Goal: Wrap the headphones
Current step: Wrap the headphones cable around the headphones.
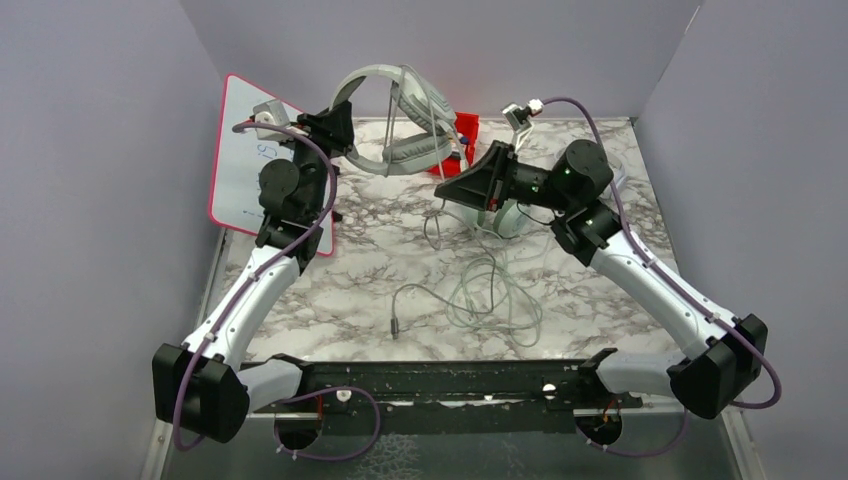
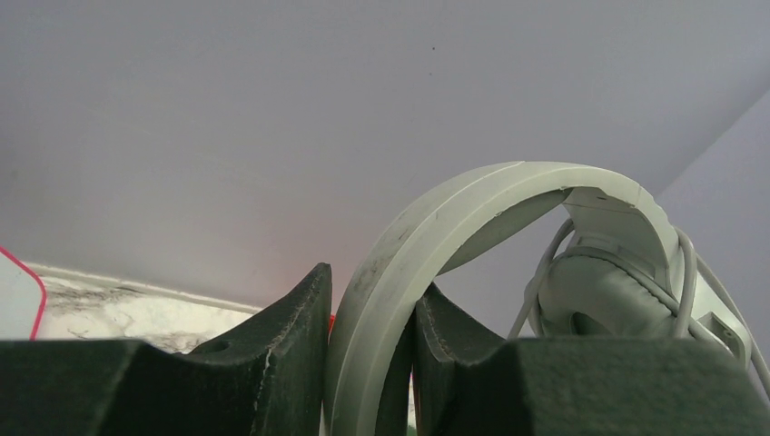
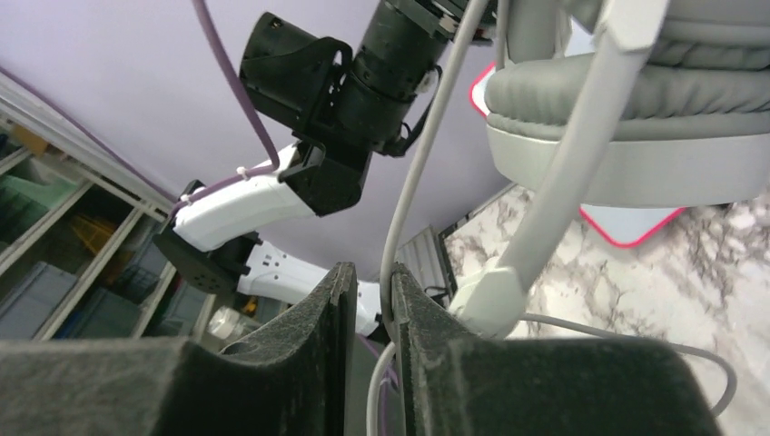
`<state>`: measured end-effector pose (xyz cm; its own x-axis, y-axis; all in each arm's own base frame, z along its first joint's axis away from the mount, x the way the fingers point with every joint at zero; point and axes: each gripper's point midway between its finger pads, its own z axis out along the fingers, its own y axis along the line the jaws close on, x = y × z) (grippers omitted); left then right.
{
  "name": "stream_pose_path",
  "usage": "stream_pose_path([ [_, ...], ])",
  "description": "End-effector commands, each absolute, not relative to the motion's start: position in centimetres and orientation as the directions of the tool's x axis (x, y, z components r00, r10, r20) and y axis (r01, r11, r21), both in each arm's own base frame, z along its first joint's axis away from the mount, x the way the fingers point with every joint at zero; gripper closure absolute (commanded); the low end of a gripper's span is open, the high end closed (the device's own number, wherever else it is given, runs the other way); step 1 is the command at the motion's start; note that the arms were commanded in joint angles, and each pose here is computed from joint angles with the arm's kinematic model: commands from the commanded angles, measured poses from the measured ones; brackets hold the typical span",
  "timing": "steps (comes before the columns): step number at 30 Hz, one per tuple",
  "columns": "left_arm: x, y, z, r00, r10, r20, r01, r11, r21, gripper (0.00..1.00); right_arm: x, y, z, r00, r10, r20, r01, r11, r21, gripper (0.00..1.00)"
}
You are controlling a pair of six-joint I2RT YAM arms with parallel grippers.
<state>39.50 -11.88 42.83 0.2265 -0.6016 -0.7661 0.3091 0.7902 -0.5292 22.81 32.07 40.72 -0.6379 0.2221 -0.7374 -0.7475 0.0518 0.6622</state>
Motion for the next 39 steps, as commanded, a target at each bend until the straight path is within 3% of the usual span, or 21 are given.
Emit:
stream_pose_path([
  [1,37.5,-10.2,49.4,0.330,-0.773,-0.542,0.402,0.634,-0.660,1.00,22.8,32.4,42.4,-0.484,0.307,-0.820,-0.825,0.152,0.544,0.73],
  [9,36.1,-10.3,51.8,0.305,-0.838,-0.453,0.471,0.546,-0.693,1.00,22.9,33.9,41.2,-0.408,0.328,-0.852,-0.837,0.238,0.493,0.58],
  [20,33.7,-9.2,55.1,0.318,-0.880,-0.353,0.530,0.474,-0.703,1.00,21.9,35.8,39.3,-0.395,0.297,-0.869,-0.851,0.239,0.468,0.53],
  [23,33.2,-9.1,55.8,0.313,-0.890,-0.333,0.547,0.455,-0.702,1.00,22.0,36.2,38.9,-0.398,0.291,-0.870,-0.853,0.230,0.468,0.63],
  [26,32.8,-8.8,56.6,0.314,-0.899,-0.305,0.560,0.434,-0.706,1.00,22.1,36.6,38.2,-0.411,0.284,-0.866,-0.850,0.223,0.477,0.86],
  [28,32.4,-8.5,57.3,0.315,-0.907,-0.279,0.567,0.416,-0.711,1.00,22.1,37.0,37.2,-0.429,0.271,-0.862,-0.846,0.213,0.488,0.94],
  [34,32.1,-7.7,59.5,0.286,-0.941,-0.184,0.569,0.321,-0.757,1.00,21.2,37.4,28.6,-0.544,0.182,-0.819,-0.783,0.239,0.574,0.98],
  [39,31.4,-7.1,61.7,0.283,-0.950,-0.128,0.587,0.277,-0.760,1.00,22.1,34.7,19.1,-0.583,0.117,-0.804,-0.693,0.444,0.568,0.99],
])
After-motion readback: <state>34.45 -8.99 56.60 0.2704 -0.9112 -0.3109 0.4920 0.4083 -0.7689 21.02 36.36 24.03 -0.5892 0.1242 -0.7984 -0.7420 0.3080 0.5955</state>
